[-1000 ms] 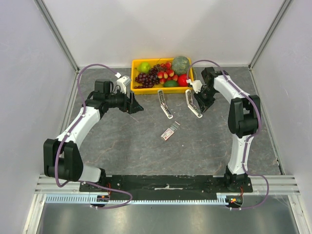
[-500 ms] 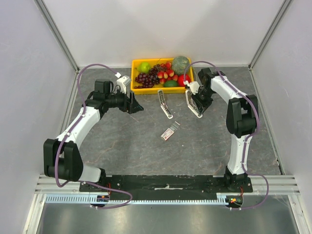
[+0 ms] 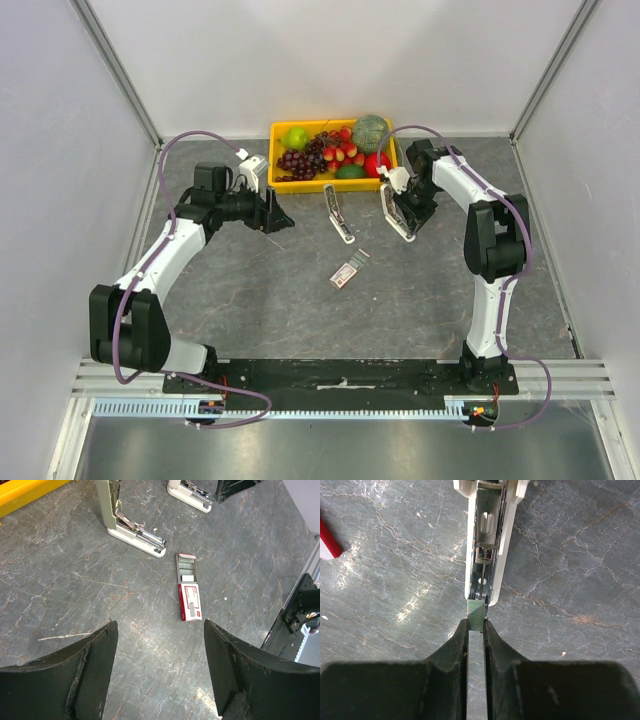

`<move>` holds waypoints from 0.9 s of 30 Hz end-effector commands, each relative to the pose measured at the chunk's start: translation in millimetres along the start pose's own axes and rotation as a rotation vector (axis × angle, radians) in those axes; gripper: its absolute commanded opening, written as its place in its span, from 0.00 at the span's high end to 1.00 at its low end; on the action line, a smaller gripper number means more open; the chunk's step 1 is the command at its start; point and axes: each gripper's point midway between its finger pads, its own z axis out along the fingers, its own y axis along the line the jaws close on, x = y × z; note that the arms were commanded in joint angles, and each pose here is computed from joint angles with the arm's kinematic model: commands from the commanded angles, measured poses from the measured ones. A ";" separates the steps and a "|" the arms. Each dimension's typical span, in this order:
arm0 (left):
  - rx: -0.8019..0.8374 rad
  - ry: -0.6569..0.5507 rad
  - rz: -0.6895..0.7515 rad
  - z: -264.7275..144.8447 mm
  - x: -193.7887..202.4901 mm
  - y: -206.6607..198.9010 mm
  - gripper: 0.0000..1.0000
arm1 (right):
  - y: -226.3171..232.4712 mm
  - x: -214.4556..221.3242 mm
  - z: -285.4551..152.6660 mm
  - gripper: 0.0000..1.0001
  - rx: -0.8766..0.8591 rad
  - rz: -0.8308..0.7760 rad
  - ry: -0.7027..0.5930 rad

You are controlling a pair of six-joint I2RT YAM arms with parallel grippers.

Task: Load the staples into the stapler
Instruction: Install the staple into the stapler.

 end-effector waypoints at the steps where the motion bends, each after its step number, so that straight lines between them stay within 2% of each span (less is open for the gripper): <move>1: -0.003 -0.037 0.062 -3.3 -8.3 1.0 0.24 | 1.9 -8.6 0.0 0.95 0.001 0.002 -0.015; 27: -0.004 -0.035 0.061 -2.7 -7.3 1.9 0.24 | 1.6 -16.7 -9.9 0.96 0.022 0.001 -0.051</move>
